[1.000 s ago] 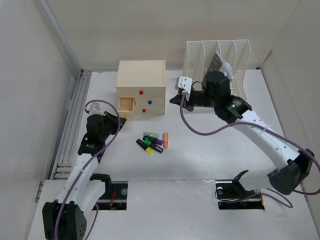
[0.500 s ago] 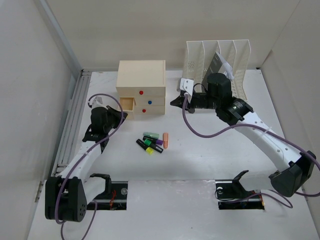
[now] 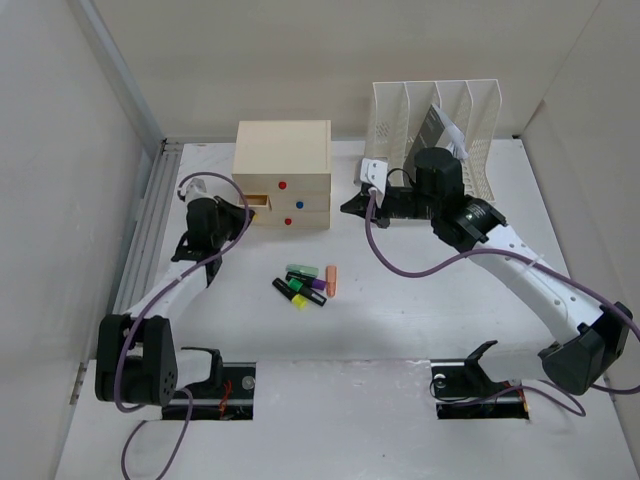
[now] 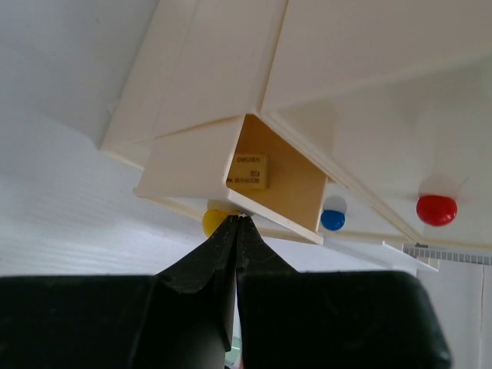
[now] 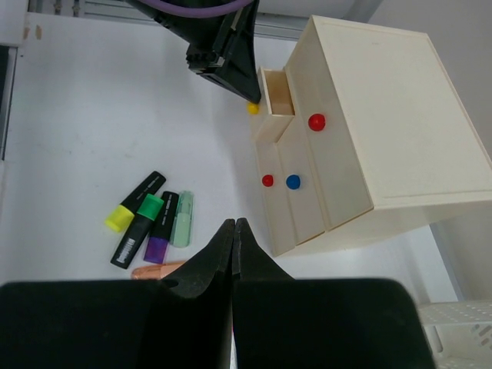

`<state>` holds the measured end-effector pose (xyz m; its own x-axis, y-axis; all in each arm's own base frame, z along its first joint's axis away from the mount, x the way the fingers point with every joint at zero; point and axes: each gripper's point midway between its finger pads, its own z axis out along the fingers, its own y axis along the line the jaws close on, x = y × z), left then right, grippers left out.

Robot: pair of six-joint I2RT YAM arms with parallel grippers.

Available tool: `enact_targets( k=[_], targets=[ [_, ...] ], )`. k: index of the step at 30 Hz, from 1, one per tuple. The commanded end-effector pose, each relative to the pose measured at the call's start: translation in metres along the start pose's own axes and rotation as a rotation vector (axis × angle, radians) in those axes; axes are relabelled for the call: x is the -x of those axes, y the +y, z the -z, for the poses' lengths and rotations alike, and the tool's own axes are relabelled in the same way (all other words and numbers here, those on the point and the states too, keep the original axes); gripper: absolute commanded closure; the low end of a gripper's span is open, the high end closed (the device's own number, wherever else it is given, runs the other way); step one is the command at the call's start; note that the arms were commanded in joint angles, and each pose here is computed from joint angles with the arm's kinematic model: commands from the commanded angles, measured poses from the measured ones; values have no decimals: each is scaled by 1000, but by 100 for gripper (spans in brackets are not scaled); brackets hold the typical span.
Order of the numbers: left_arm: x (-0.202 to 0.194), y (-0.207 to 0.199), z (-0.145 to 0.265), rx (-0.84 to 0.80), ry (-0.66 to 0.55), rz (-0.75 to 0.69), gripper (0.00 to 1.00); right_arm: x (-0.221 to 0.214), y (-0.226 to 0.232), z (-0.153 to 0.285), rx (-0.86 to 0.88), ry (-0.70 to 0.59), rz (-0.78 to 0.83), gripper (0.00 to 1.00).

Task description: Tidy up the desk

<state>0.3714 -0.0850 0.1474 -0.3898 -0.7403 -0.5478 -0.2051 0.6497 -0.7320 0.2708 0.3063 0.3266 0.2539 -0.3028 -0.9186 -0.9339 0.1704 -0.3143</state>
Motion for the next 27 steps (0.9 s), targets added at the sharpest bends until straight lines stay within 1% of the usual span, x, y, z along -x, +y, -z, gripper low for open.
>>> enact_targets(
  k=[1,7,12,14,17,22,27],
  targets=[
    [30,-24,-8,-50,-88,-10,100,22,-3,7,-9,-69,62,100],
    [34,-20,-25,-28,-96,-8,100,17,-5,8,-14,-59,63,100],
    [38,-23,-30,-28,-108,-8,99,17,-5,8,-14,-59,63,100],
    [38,-23,-30,-28,-108,-8,96,17,-5,8,-14,-59,63,100],
    [40,-22,-30,-23,-115,-8,95,17,-6,8,-14,-59,72,100],
    [40,-20,-28,-17,-124,-8,83,17,-6,8,-14,-59,72,100],
    [50,-29,-28,-27,-144,-8,80,16,-7,9,-13,-61,71,100]
  ],
)
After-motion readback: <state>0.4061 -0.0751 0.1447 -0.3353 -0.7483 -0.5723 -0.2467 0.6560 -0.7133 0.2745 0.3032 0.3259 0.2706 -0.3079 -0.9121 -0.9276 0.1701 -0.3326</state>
